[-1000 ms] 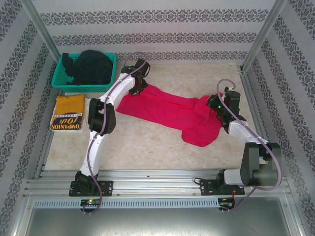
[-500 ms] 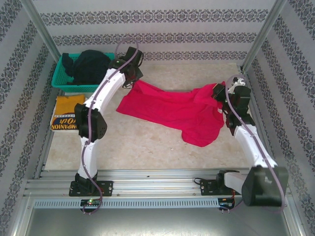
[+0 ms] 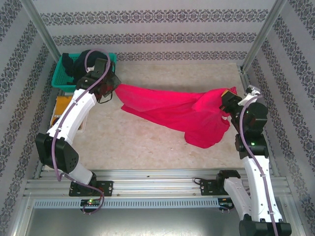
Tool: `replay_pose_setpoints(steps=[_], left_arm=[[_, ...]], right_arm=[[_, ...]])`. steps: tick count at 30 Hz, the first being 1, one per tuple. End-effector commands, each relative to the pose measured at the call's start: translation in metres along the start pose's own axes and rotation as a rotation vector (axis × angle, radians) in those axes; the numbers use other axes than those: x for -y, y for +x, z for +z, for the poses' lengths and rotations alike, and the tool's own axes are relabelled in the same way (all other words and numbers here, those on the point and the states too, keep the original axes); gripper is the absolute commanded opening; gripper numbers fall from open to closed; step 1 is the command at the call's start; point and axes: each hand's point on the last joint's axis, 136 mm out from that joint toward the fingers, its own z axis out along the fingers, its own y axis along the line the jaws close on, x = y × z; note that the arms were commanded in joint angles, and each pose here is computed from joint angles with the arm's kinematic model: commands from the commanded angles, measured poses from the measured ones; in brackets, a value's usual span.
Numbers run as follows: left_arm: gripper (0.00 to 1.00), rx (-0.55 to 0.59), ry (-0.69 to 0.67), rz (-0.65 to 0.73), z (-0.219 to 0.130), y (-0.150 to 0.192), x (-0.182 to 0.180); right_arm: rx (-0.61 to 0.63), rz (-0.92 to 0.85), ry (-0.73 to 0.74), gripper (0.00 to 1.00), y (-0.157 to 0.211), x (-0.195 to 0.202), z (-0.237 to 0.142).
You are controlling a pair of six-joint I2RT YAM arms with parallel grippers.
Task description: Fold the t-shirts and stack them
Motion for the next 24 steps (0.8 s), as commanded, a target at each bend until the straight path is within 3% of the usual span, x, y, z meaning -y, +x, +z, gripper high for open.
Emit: replay_pose_setpoints(steps=[1,8,15,19,24], left_arm=[[0.0,0.015,0.017,0.033,0.008,-0.008,0.009],[0.0,-0.045,-0.014,0.106,0.073,-0.008,0.031],[0.0,-0.021,0.091,0.147,0.141,-0.039,0.084],[0.0,0.055,0.118,0.155,0.122,-0.077,0.109],[0.0,0.216,0.159,0.18,0.05,-0.124,0.125]], right_arm=[[-0.037,-0.009,-0.016,0.0,0.001,-0.005,0.008],[-0.147,-0.049,0.005,0.0,0.024,0.007,0.083],[-0.151,-0.087,-0.006,0.0,0.014,0.014,0.185],[-0.079,-0.087,-0.109,0.0,-0.024,-0.019,0.21],[0.054,-0.13,-0.225,0.0,-0.081,-0.072,0.181]])
